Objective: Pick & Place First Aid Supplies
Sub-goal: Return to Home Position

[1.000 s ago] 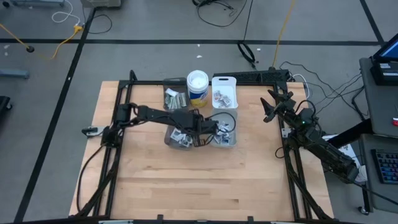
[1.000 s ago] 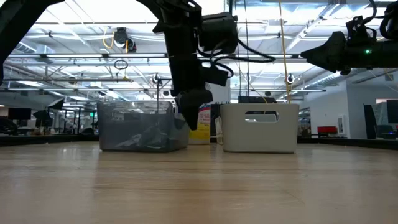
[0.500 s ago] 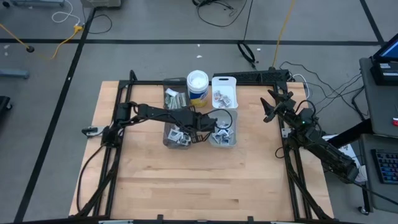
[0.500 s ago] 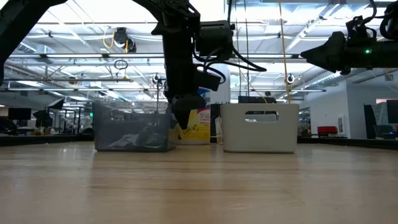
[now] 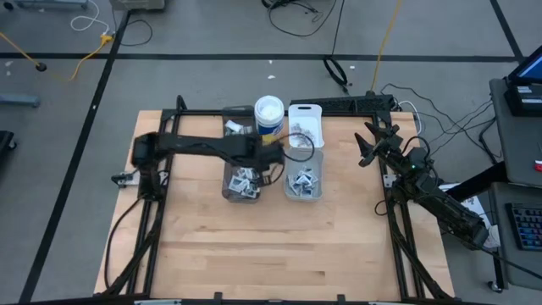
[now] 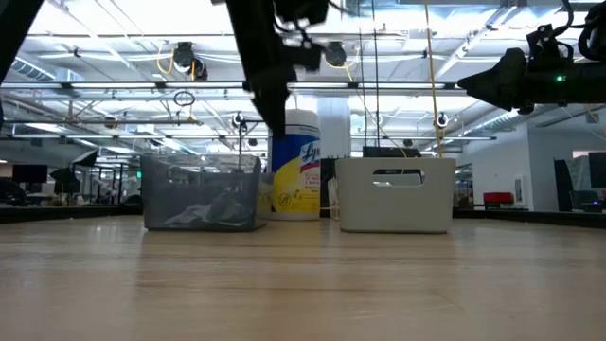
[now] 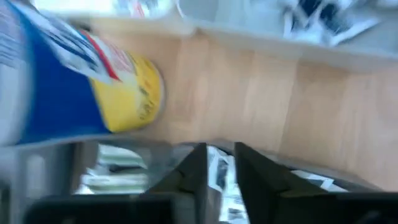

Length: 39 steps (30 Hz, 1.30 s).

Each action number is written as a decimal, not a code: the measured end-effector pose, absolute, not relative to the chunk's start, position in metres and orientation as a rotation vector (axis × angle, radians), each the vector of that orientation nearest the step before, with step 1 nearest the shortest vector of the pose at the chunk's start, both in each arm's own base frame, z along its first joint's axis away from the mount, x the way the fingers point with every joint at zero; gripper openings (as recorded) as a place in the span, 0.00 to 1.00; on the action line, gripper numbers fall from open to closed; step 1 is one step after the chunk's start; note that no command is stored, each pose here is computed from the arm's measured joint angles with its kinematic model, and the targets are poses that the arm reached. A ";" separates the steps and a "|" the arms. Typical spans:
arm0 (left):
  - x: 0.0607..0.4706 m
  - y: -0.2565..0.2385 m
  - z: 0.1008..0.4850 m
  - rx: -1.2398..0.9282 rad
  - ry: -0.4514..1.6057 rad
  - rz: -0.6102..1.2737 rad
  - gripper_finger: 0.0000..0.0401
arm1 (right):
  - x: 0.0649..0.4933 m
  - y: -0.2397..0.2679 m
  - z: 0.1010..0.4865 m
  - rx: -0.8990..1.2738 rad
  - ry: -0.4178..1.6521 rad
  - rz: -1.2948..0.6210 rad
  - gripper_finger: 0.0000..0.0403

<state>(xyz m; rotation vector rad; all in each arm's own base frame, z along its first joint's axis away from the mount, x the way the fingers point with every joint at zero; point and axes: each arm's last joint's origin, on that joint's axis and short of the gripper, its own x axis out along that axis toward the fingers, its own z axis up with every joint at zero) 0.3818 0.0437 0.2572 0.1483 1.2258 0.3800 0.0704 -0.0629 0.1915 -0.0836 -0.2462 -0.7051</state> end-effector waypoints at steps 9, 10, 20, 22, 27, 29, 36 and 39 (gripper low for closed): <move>0.327 0.063 0.294 0.116 0.892 0.238 0.62 | 0.070 -0.063 0.191 -0.083 -0.246 -0.705 0.65; 0.320 0.066 0.296 0.108 0.847 0.235 0.67 | 0.070 -0.063 0.191 -0.084 -0.246 -0.705 0.65; 0.235 0.071 0.285 0.125 0.398 0.306 0.98 | 0.070 -0.063 0.192 -0.084 -0.247 -0.705 0.65; 0.218 0.069 0.279 0.149 0.372 0.347 0.96 | 0.070 -0.063 0.192 -0.083 -0.246 -0.705 0.65; 0.185 0.063 0.266 0.142 0.291 0.443 0.90 | 0.070 -0.063 0.192 -0.084 -0.247 -0.705 0.65; 0.172 0.059 0.261 0.141 0.217 0.454 0.88 | 0.070 -0.063 0.192 -0.084 -0.247 -0.705 0.65; 0.134 0.047 0.226 0.117 0.110 0.460 0.85 | 0.070 -0.063 0.192 -0.083 -0.247 -0.705 0.65; 0.125 0.042 0.210 0.127 0.095 0.452 0.85 | 0.070 -0.063 0.192 -0.084 -0.247 -0.705 0.65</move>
